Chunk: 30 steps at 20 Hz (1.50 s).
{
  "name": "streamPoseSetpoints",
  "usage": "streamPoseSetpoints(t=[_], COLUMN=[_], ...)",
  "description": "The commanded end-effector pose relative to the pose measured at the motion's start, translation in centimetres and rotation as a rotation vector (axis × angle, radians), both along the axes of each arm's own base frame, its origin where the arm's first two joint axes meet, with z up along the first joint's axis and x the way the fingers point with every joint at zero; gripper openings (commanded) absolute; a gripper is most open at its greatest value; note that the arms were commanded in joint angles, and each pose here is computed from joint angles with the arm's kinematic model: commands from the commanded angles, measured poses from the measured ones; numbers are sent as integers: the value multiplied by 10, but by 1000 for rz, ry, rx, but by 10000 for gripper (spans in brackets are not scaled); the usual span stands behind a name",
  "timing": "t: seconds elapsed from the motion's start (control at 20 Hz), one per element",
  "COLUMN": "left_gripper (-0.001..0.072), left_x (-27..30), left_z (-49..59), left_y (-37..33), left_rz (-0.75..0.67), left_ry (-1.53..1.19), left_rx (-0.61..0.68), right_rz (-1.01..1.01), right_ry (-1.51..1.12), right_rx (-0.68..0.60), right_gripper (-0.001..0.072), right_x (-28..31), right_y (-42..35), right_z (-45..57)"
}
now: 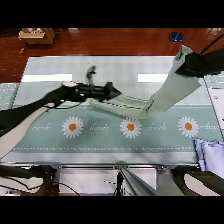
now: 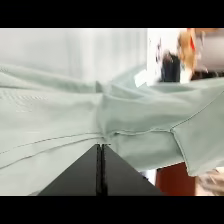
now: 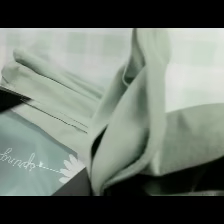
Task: Fold the shirts.
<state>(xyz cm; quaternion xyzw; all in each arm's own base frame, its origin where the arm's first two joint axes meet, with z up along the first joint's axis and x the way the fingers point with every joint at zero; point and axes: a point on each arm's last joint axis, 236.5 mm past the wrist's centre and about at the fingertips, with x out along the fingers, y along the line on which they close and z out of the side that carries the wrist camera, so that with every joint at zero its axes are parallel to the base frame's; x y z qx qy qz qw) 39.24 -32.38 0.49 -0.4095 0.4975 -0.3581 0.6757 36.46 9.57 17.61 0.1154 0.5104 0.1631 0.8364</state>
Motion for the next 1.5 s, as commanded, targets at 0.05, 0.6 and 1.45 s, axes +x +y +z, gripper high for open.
streamPoseSetpoints(t=[0.05, 0.6, 1.45], left_gripper=[23, 24, 26], left_x=[11, -42, -44], left_z=[33, 179, 179], left_y=[139, 307, 300], left_rz=[192, 547, 522], left_ry=[-136, -408, -418], left_rx=[161, 247, 265], right_rz=[123, 263, 5], right_ry=[-25, 8, 212], right_rx=[18, 90, -405], right_gripper=[30, 31, 490], right_x=[10, 42, 23], right_y=[57, 253, -19], right_z=[-12, -147, -115])
